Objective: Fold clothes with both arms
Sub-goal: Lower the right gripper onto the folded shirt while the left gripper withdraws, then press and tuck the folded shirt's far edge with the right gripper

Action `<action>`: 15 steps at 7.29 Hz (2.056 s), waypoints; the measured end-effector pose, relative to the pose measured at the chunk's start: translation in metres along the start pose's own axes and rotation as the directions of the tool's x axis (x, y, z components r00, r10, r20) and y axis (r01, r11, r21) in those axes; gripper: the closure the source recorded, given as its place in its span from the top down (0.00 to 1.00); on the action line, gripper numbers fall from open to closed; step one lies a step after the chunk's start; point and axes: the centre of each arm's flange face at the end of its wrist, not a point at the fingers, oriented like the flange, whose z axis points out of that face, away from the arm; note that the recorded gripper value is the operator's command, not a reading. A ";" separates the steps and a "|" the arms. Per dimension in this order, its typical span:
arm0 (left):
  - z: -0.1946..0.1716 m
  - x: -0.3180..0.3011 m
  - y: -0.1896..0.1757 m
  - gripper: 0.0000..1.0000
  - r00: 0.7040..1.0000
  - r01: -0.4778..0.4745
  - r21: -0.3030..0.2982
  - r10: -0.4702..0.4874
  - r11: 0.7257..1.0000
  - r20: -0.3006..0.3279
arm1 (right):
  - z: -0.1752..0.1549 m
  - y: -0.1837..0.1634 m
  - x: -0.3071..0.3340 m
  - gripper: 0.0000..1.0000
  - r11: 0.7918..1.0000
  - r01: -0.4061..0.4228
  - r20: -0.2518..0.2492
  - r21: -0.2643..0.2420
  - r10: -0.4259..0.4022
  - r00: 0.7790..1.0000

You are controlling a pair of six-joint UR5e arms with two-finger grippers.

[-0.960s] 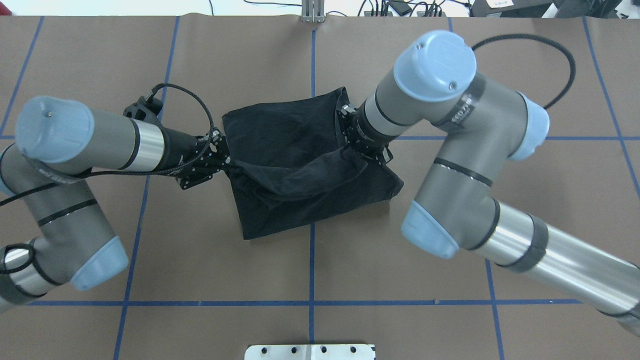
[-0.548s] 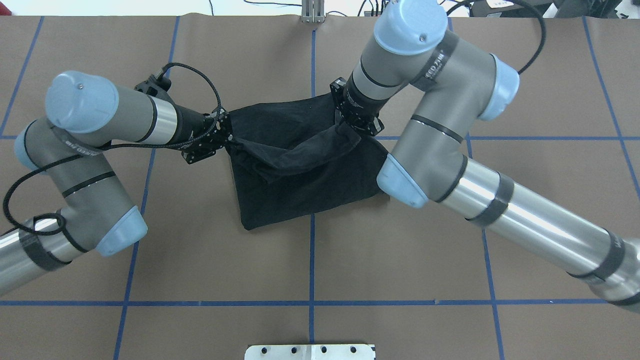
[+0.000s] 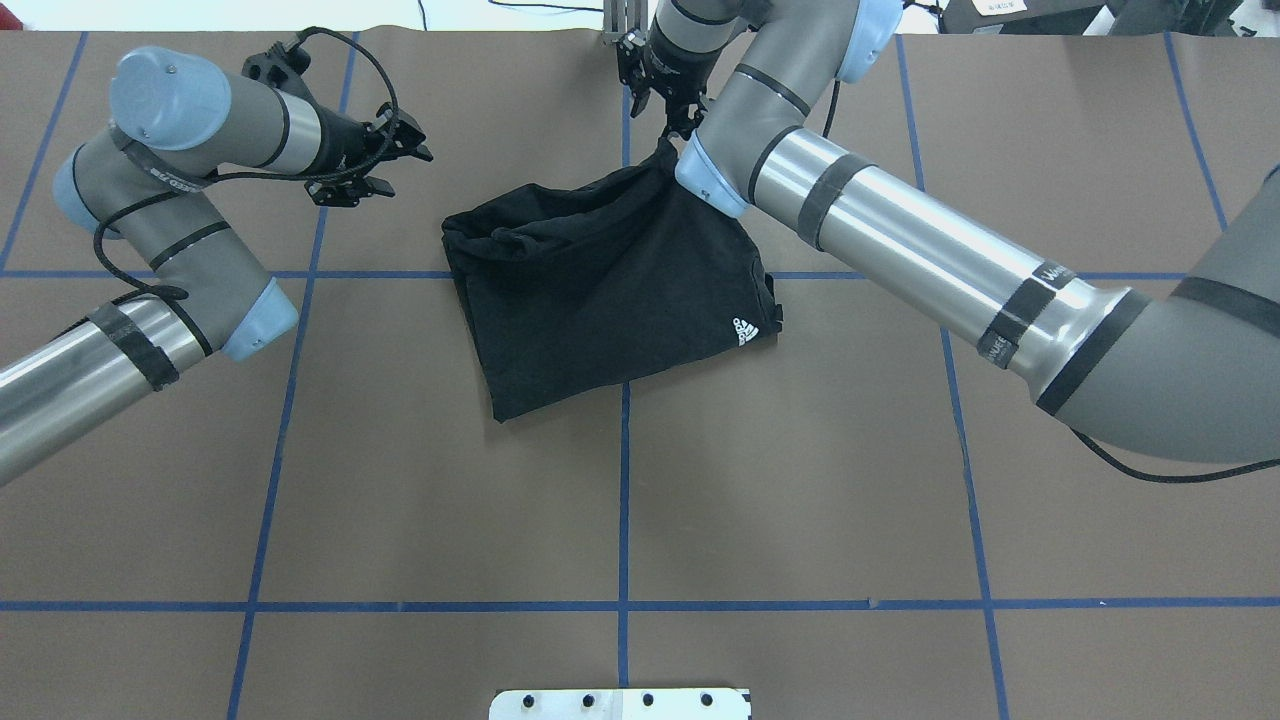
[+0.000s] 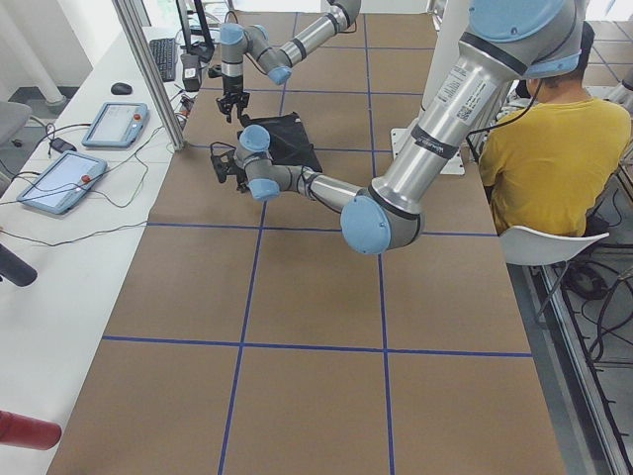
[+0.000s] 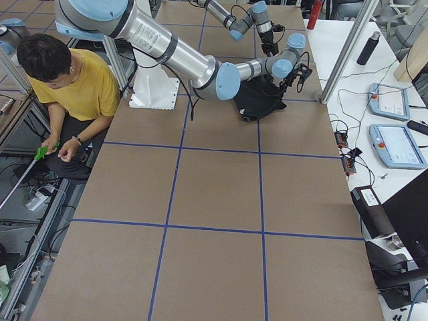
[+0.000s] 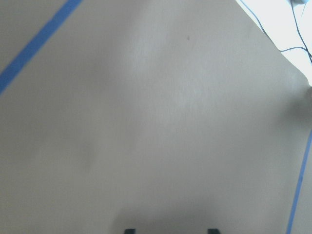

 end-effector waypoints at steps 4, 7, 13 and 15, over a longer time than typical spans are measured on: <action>-0.007 0.006 -0.006 1.00 1.000 -0.018 0.001 0.018 1.000 -0.022 | -0.016 0.004 -0.014 1.00 0.998 0.044 0.016 -0.035 -0.043 0.999; -0.033 0.018 -0.011 1.00 0.997 -0.057 -0.027 0.055 0.998 -0.058 | 0.007 0.083 0.017 0.00 0.995 0.071 0.059 -0.070 -0.067 0.996; -0.063 -0.008 -0.056 1.00 0.993 -0.116 -0.018 0.115 0.993 -0.041 | 0.054 0.196 0.111 0.00 0.965 0.261 0.059 -0.024 -0.260 0.964; -0.063 -0.016 -0.057 1.00 0.993 -0.113 -0.014 0.112 0.994 -0.034 | 0.066 0.182 0.070 0.00 0.958 0.287 0.019 0.012 -0.287 0.958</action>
